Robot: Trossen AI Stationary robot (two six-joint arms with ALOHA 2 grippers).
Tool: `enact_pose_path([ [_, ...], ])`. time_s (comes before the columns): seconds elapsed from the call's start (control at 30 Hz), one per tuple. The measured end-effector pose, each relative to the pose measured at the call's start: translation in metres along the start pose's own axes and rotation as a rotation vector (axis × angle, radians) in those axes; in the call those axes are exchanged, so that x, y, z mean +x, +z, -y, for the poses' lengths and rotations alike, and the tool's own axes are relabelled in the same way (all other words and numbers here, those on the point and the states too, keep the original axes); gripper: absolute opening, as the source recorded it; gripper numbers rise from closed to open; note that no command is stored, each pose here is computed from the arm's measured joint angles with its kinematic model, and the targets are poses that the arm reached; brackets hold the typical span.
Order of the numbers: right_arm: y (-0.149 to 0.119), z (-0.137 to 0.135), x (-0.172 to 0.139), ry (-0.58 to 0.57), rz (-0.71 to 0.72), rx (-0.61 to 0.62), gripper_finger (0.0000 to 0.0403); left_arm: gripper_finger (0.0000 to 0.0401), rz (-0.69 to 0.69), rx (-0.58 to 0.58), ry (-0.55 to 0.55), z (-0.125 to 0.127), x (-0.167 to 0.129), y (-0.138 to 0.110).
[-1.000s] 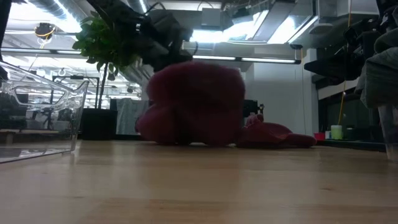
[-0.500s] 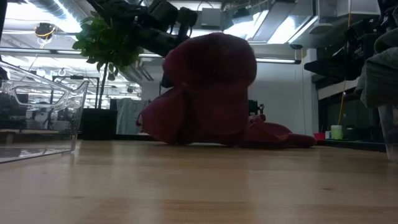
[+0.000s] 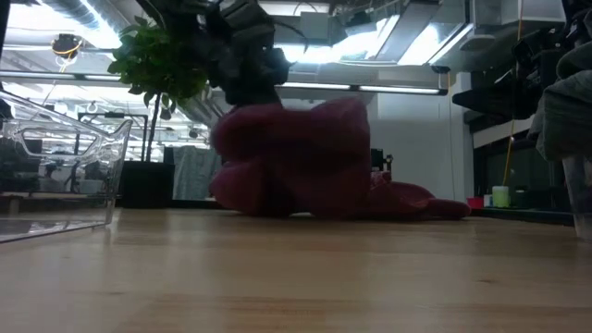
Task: Pick & Place hat
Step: Put the bottom left red cap into the left transparent bin
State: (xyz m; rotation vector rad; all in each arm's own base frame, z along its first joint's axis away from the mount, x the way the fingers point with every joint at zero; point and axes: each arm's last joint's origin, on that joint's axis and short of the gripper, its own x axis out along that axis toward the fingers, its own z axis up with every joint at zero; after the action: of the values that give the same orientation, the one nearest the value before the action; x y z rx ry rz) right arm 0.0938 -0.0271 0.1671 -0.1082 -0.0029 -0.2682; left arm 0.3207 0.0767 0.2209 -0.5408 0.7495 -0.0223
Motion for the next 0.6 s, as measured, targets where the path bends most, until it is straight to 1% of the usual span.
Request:
enact_pose_path([
  [0.17, 0.000, 0.000, 0.000, 0.000, 0.000, 0.000, 0.0014, 0.0018, -0.059, 0.236, 0.162, 0.018, 0.010, -0.014],
  [0.3, 0.000, 0.000, 0.000, 0.000, 0.000, 0.000, 0.0014, 0.0038, -0.084, 0.423, 0.191, 0.032, 0.015, -0.021],
  [0.4, 0.000, 0.000, 0.000, 0.000, 0.000, 0.000, 0.0014, 0.0061, -0.086, 0.460, 0.233, 0.037, 0.017, -0.024],
  [0.6, 0.000, 0.000, 0.000, 0.000, 0.000, 0.000, 0.0014, 0.0131, -0.094, 0.477, 0.228, 0.043, 0.018, -0.027],
])
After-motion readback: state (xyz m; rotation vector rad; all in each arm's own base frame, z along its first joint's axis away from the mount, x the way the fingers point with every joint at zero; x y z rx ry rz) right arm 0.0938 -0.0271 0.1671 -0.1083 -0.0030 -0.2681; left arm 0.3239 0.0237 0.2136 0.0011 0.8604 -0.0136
